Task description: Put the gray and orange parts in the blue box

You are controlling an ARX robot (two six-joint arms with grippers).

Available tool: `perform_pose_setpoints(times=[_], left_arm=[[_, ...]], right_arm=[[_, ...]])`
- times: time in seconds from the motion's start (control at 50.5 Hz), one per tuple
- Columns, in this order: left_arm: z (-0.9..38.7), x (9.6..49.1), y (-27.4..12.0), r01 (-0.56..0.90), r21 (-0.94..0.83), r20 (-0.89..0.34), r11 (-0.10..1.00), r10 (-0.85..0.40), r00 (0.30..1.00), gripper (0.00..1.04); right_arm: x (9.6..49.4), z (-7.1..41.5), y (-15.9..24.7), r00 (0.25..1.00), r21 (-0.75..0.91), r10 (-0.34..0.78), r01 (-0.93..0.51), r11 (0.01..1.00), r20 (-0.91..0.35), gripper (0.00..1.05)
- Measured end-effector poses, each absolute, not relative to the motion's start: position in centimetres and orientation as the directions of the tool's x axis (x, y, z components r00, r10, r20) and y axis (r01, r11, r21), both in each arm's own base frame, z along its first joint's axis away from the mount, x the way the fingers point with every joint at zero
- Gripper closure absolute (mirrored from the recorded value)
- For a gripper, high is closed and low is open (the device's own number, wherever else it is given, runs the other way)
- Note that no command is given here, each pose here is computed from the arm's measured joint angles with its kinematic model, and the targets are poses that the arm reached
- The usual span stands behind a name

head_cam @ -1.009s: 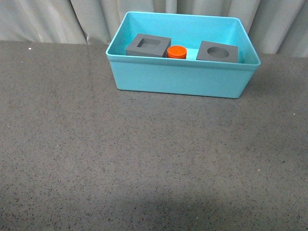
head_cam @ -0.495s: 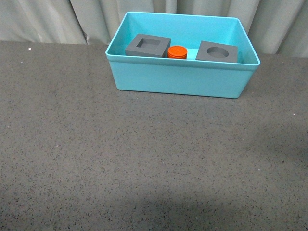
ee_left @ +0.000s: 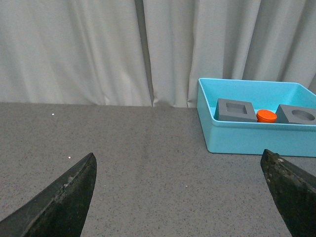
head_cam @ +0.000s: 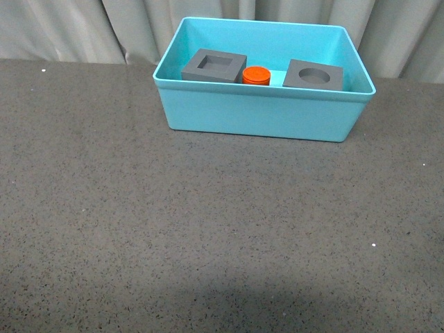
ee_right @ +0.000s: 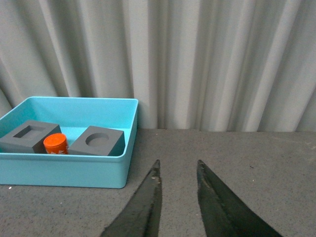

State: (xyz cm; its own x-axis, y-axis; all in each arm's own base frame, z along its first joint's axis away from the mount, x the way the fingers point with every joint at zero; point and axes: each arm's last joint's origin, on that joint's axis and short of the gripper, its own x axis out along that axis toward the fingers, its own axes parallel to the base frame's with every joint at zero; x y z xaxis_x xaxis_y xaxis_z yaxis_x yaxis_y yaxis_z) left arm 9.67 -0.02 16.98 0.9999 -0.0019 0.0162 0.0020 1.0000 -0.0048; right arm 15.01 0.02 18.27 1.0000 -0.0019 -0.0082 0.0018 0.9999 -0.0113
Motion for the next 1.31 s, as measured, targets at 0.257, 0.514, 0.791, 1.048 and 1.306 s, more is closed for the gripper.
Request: perform_pose_setpoints(times=[0.257, 0.514, 0.791, 1.048, 1.306], left_arm=[[17.0, 9.7, 0.0, 0.002, -0.005, 0.016, 1.0, -0.002, 1.0, 0.07], [17.0, 9.7, 0.0, 0.002, -0.004, 0.016, 1.0, -0.002, 1.0, 0.07], [17.0, 9.7, 0.0, 0.002, -0.005, 0.016, 1.0, -0.002, 1.0, 0.07], [17.0, 9.7, 0.0, 0.002, -0.005, 0.016, 1.0, -0.002, 1.0, 0.07], [17.0, 9.7, 0.0, 0.002, -0.004, 0.016, 1.0, -0.002, 1.0, 0.07]], right_arm=[[13.4, 17.5, 0.0, 1.0, -0.01, 0.001, -0.001, 1.0, -0.008, 1.04], [12.6, 16.7, 0.0, 1.0, -0.01, 0.001, -0.001, 1.0, -0.001, 1.04], [11.6, 16.8, 0.0, 1.0, -0.01, 0.001, -0.001, 1.0, 0.007, 1.04], [11.0, 16.8, 0.0, 1.0, -0.01, 0.001, -0.001, 1.0, 0.007, 1.04], [9.8, 16.5, 0.0, 1.0, -0.01, 0.004, -0.004, 1.0, 0.006, 1.04]])
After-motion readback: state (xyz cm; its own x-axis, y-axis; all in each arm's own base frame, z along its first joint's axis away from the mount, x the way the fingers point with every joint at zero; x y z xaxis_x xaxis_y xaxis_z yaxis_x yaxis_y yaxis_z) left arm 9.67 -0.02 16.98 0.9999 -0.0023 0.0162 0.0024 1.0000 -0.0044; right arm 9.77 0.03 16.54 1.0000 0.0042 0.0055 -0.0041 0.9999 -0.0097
